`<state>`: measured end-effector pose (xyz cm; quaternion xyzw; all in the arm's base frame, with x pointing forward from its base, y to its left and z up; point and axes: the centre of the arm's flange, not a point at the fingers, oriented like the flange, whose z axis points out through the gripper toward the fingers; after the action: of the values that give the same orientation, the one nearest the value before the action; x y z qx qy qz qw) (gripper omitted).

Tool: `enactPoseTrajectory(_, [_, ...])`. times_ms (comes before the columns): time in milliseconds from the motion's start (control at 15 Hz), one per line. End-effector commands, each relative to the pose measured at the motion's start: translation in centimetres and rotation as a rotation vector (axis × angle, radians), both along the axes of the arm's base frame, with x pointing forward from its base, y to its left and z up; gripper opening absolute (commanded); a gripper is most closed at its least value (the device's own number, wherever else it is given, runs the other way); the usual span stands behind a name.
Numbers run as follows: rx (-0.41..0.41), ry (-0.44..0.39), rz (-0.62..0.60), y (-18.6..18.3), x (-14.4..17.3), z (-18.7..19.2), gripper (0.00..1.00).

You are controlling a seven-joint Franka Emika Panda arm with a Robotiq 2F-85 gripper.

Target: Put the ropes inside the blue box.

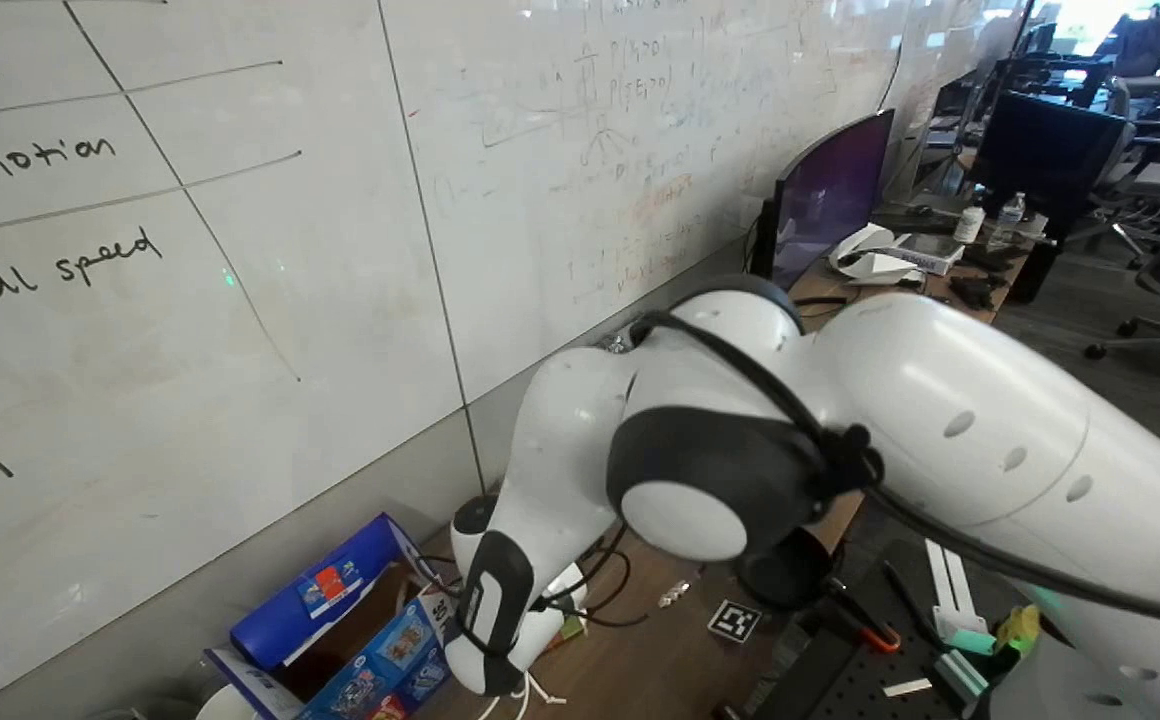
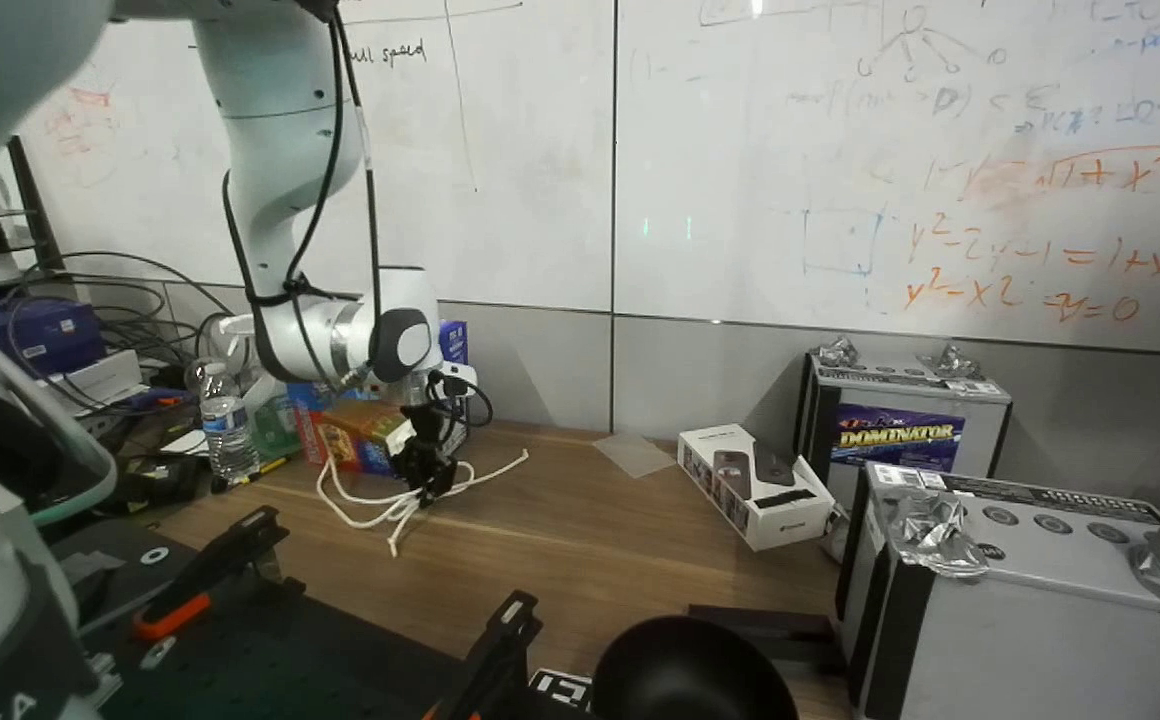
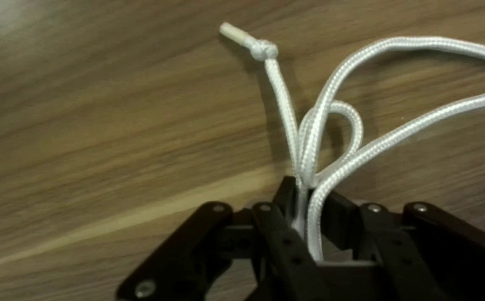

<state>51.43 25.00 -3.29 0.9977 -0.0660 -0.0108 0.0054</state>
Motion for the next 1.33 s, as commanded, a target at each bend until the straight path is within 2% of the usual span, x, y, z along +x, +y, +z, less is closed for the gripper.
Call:
enactPoseTrajectory(0, [0.121, 0.056, -0.007, -3.5, -1.5, 8.0, 0.03])
enactPoseTrajectory(200, [0.197, 0.016, -0.036, -4.7, -1.2, 13.4, 0.03])
enactPoseTrajectory(600, [0.241, -0.102, -0.105, -4.6, 0.8, 26.0, 0.03])
enactPoseTrajectory(933, [0.265, -0.184, -0.147, -2.1, 1.8, 37.9, 0.03])
enactPoseTrajectory(1267, [0.274, -0.226, -0.182, 2.4, 0.9, 49.3, 0.03])
